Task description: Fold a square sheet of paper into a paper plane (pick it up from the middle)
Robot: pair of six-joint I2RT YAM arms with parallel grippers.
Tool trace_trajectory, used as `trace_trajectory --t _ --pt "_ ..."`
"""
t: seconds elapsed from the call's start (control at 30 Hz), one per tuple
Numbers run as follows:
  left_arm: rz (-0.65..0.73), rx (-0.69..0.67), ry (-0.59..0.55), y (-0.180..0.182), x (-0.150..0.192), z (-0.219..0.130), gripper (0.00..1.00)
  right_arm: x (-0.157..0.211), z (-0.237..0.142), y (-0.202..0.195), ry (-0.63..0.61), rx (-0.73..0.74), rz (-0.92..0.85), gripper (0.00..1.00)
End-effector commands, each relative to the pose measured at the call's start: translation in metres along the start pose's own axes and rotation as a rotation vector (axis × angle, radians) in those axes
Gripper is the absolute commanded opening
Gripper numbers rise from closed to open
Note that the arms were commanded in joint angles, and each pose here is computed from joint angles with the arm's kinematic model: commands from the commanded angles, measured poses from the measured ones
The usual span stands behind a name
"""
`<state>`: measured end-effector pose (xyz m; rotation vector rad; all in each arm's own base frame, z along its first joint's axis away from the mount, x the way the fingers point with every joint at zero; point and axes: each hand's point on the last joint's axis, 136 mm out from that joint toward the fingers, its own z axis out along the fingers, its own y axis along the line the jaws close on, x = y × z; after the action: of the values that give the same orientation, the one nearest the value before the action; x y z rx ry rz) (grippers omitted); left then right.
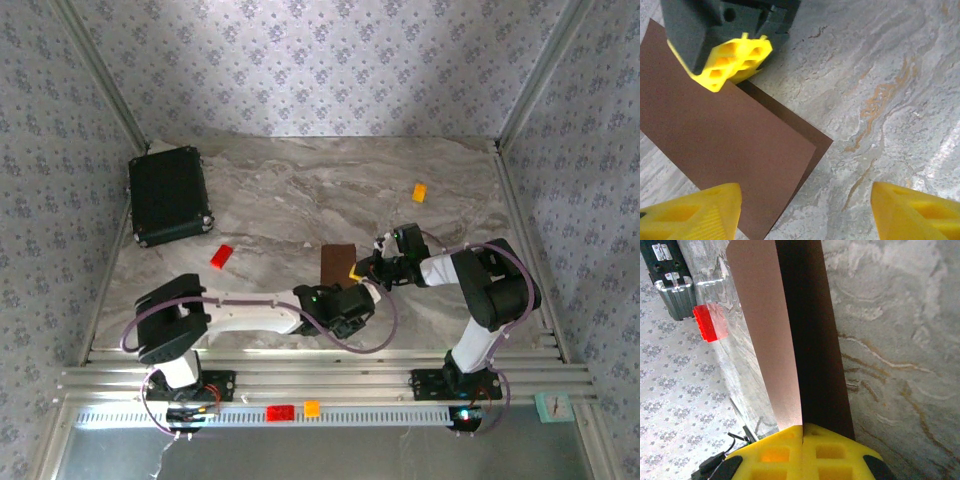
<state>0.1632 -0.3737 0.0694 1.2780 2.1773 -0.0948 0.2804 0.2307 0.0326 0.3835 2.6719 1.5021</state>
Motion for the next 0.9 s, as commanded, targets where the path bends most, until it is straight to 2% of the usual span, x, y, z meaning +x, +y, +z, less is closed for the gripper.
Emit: trace_trajectory --t 0.0,0.3,0.57,0.77,0.87 --pt "0.064 -0.072 0.015 0.008 -0.004 -0.001 0.7 0.001 0.0 0.003 0.0 -0.001 0.005 0.05" --pt "0.12 -0.09 0.048 -0.004 -0.004 0.014 0.71 -0.001 0.0 0.006 -0.003 -0.006 0.001 0.06" --pt "0.154 -0.201 0.072 0.009 -0.002 0.024 0.71 -0.001 0.0 0.005 -0.003 -0.005 0.001 0.06" --pt "0.144 -0.198 0.054 0.009 -0.004 0.021 0.65 -0.002 -0.001 0.006 -0.004 -0.006 0.0 0.09" --pt "0.135 -0.199 0.044 0.011 -0.004 0.019 0.58 -0.002 -0.001 0.006 -0.006 -0.005 0.002 0.12"
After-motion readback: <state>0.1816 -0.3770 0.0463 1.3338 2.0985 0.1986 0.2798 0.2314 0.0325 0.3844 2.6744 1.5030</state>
